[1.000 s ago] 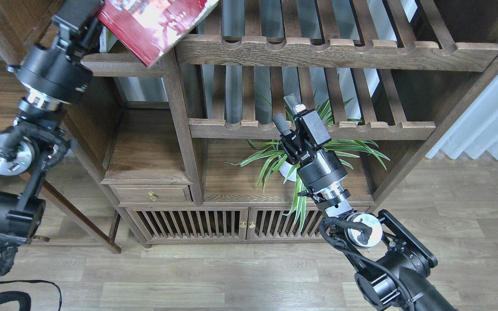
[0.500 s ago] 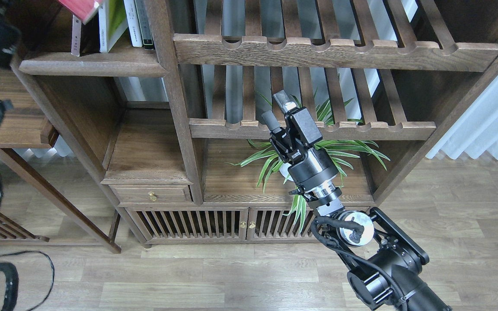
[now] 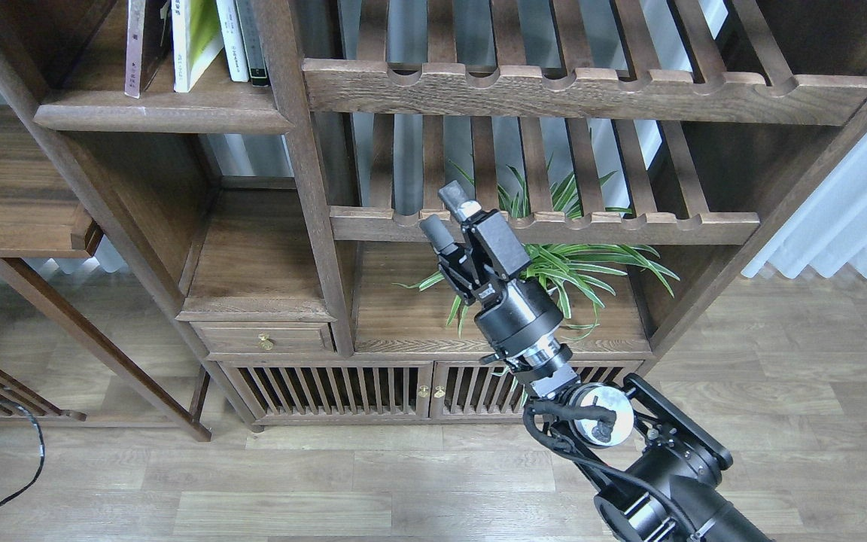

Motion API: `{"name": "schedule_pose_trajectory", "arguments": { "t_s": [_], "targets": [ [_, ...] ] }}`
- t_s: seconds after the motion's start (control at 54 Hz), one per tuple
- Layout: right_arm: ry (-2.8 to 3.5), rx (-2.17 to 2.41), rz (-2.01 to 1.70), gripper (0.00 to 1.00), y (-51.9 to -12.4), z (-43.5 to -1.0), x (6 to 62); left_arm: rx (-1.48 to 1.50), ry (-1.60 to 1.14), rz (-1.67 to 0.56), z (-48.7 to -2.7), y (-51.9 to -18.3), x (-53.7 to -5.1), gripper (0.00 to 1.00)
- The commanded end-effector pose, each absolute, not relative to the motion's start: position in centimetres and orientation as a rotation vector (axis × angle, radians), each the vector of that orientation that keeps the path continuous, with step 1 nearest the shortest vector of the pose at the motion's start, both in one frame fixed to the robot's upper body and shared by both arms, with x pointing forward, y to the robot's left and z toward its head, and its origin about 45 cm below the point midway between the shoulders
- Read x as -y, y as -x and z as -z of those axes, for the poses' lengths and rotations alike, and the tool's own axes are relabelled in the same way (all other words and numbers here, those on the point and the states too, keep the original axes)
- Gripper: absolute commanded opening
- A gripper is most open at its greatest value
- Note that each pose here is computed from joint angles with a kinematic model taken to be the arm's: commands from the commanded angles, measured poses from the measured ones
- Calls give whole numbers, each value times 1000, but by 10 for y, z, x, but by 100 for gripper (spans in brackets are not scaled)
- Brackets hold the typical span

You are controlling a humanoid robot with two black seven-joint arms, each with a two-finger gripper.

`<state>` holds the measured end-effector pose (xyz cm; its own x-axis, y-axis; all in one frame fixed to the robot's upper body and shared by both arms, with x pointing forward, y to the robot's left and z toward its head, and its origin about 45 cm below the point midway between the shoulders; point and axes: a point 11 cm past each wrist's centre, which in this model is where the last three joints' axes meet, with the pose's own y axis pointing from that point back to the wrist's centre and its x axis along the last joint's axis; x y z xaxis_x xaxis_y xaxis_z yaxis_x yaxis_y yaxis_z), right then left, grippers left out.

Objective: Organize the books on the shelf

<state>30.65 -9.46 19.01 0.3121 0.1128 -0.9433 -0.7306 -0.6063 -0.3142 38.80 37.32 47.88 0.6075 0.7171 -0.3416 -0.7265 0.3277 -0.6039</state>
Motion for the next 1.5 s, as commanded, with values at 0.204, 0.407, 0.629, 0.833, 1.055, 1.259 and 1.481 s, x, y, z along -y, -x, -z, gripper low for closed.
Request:
{"name": "schedule_pose_trajectory", "arguments": {
  "t_s": [0.204, 0.407, 0.629, 0.833, 1.055, 1.259, 1.481],
  "targets": [
    [1822, -552, -1391, 98, -304, -188, 93, 81, 726, -1080, -476, -388, -391, 0],
    [1839, -538, -1415, 98, -298, -185, 86, 191, 692, -1140, -476, -390, -388, 0],
    [1850, -530, -1431, 98, -295, -183, 81, 248, 635, -1165, -472, -395, -381, 0],
    [1860, -519, -1449, 98, -290, -180, 76, 312, 591, -1289, -465, -404, -383, 0],
    [1857, -520, -1455, 98, -289, -179, 76, 324, 530, -1395, -441, -424, -362, 0],
    [1854, -524, -1455, 98, -290, -179, 77, 356, 469, -1469, -430, -447, -336, 0],
    [1851, -528, -1461, 98, -289, -177, 77, 418, 404, -1480, -424, -468, -328, 0]
  ]
}}
